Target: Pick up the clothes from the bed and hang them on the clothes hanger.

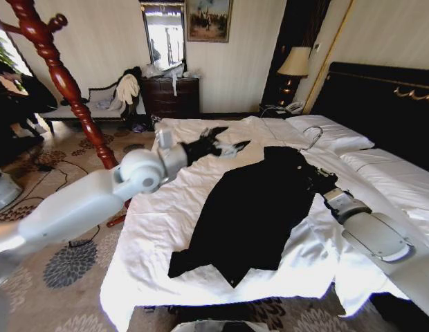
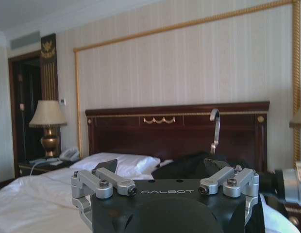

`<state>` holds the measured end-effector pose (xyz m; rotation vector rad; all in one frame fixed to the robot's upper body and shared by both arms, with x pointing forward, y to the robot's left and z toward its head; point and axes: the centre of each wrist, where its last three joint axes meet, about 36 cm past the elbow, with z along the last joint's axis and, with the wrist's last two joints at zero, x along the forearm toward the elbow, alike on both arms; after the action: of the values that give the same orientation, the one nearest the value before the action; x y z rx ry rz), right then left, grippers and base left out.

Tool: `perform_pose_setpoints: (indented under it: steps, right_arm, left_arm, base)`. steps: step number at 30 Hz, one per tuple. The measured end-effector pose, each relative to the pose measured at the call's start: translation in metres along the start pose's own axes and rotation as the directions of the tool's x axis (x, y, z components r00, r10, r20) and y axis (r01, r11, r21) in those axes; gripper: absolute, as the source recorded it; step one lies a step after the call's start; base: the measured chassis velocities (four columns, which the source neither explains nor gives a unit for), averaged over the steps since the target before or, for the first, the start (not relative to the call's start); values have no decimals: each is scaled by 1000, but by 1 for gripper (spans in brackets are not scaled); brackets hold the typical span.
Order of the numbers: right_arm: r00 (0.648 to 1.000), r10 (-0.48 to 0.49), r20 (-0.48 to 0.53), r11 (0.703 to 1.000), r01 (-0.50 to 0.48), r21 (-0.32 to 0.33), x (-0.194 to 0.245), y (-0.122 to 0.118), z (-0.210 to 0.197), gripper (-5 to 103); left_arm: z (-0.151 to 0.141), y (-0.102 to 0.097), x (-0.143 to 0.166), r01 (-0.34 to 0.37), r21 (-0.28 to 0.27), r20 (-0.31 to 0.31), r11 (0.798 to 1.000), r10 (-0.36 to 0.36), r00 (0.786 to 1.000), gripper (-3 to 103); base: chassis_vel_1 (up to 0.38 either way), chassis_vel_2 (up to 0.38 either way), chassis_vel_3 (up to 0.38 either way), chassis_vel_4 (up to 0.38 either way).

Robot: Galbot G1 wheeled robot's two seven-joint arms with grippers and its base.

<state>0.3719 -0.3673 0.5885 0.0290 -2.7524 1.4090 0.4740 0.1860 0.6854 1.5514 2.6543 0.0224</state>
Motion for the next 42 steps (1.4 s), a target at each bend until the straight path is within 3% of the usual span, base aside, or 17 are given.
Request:
perform_pose_setpoints:
  steps: [7, 11, 25, 42]
  right_arm:
    - [1000, 0, 25, 1000, 0, 25, 1, 2, -2, 20]
    - [1000, -6, 31, 1000, 5, 30, 3, 5, -2, 20]
    - [998, -9, 68, 997, 4, 76, 2, 3, -5, 20]
    - [993, -6, 120, 992, -9, 125, 4, -2, -13, 20]
  left_arm:
    - [9, -9, 3, -50, -3, -37, 999, 50, 998, 100]
    - [13, -19, -9, -105, -2, -70, 994, 105, 992, 100]
    - [27, -22, -46, -196, 22, -153, 980, 197, 968, 100]
    - [43, -25, -74, -237, 16, -198, 971, 235, 951, 100]
  base:
    - [0, 0, 0, 0]
    - [0, 0, 0, 0]
    - [0, 0, 0, 0]
    - [0, 0, 0, 0]
